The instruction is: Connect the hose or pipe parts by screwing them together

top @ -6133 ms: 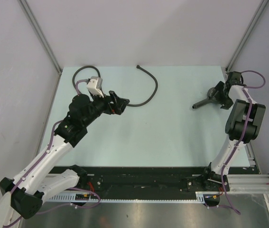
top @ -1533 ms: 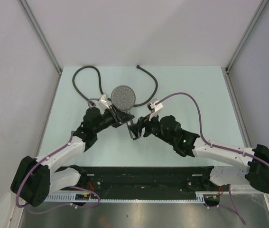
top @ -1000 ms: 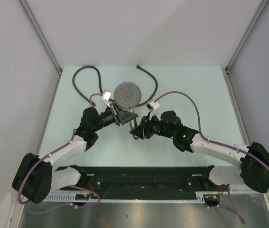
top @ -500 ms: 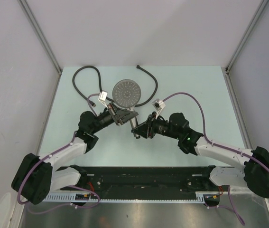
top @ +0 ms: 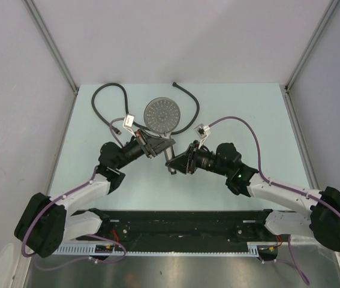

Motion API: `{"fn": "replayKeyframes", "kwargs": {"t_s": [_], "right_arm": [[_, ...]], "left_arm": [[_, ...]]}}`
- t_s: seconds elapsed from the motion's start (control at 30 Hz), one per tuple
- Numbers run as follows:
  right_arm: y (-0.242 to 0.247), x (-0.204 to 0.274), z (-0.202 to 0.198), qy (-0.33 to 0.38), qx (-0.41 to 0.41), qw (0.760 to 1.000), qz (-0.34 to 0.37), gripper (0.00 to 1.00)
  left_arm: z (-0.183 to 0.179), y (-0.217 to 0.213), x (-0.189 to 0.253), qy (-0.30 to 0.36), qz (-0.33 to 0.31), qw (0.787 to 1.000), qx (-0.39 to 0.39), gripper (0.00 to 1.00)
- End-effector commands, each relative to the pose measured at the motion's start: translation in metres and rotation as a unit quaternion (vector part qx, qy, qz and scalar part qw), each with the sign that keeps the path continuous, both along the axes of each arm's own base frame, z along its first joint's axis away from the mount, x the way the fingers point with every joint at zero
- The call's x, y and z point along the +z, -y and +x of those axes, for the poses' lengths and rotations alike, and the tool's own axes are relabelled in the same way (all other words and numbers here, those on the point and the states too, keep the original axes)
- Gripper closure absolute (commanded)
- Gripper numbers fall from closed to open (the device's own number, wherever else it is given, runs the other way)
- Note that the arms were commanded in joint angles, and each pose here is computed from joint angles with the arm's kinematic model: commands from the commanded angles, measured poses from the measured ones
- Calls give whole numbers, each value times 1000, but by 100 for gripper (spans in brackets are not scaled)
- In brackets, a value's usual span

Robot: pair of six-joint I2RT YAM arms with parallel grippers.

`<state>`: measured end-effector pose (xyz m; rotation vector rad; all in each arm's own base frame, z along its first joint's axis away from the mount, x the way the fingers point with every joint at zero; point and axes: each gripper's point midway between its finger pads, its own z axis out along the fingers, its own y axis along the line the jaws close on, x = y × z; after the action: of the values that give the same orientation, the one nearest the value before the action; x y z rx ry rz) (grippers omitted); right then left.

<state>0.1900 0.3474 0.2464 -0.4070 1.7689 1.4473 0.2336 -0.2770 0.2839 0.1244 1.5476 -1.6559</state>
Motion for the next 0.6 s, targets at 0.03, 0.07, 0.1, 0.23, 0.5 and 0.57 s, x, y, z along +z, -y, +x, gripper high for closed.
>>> {"fn": "replayKeyframes", "kwargs": {"t_s": [0.03, 0.07, 0.1, 0.23, 0.5, 0.57], "right_arm": [[2, 15, 8, 14, -21, 999, 25, 100], [2, 14, 9, 14, -21, 999, 25, 100], [2, 13, 9, 14, -22, 999, 23, 100], [6, 11, 16, 16, -39, 999, 18, 83], [13, -12, 41, 5, -111, 994, -22, 38], [13, -22, 48, 8, -122, 992, -41, 37]], "left_arm": [[-9, 5, 18, 33, -25, 999, -19, 93], [-7, 6, 17, 30, -25, 999, -17, 99], [-5, 6, 14, 23, -24, 999, -14, 100], [6, 0, 12, 8, -25, 1000, -3, 100], [62, -58, 38, 37, 81, 984, 151, 100], [68, -79, 41, 13, 122, 972, 203, 100]]}}
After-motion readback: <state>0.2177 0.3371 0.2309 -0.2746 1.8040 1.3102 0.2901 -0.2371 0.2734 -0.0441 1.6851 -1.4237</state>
